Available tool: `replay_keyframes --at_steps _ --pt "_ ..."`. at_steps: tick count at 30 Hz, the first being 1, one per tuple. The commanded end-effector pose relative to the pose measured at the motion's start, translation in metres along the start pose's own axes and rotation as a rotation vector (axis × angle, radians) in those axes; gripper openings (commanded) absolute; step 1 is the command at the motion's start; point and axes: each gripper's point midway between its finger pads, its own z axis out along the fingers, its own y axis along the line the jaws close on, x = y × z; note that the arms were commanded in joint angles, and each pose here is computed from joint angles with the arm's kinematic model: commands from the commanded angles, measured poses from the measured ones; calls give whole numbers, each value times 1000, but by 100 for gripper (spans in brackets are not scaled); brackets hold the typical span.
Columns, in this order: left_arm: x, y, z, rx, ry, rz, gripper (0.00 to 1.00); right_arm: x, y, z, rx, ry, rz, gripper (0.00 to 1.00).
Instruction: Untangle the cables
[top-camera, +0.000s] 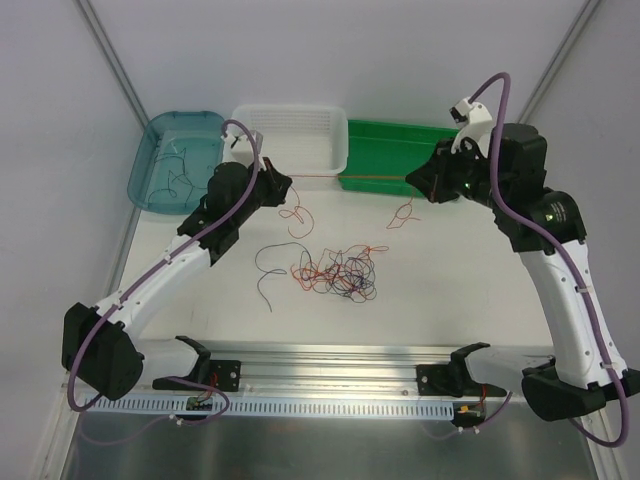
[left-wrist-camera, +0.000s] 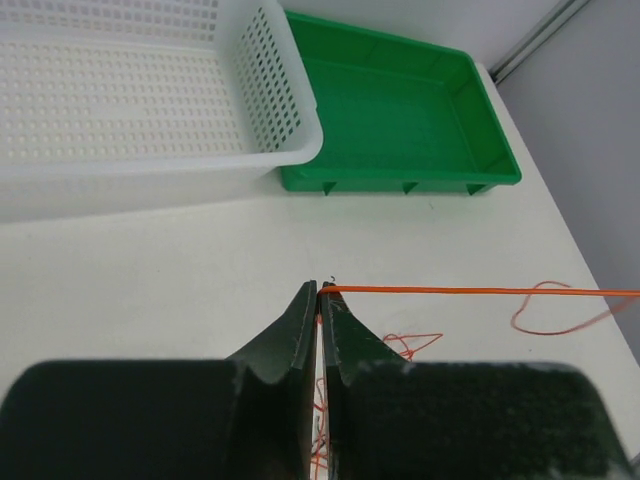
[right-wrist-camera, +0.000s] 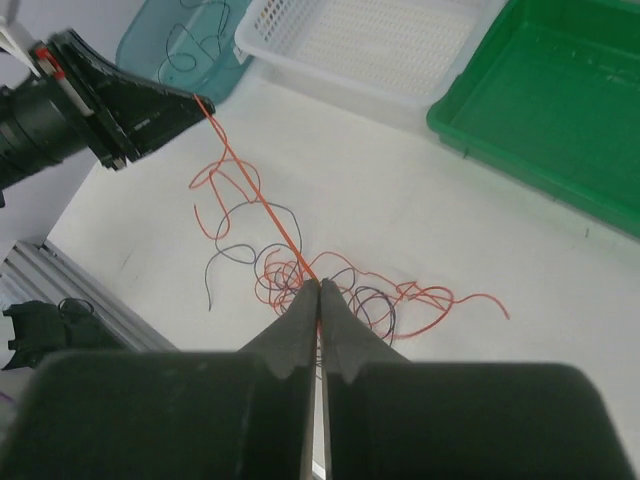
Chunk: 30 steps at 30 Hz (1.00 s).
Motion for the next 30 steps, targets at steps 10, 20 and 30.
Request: replay_keyframes --at_steps 10,20,30 --pt "45 -19 -47 255 239 63 46 -66 -23 19 74 -198 -7 1" --pt "62 10 -64 174 212 157 93 -137 -23 34 56 -334 -92 1" --pt "102 38 -48 54 373 133 99 -233 -59 10 205 -677 -166 1"
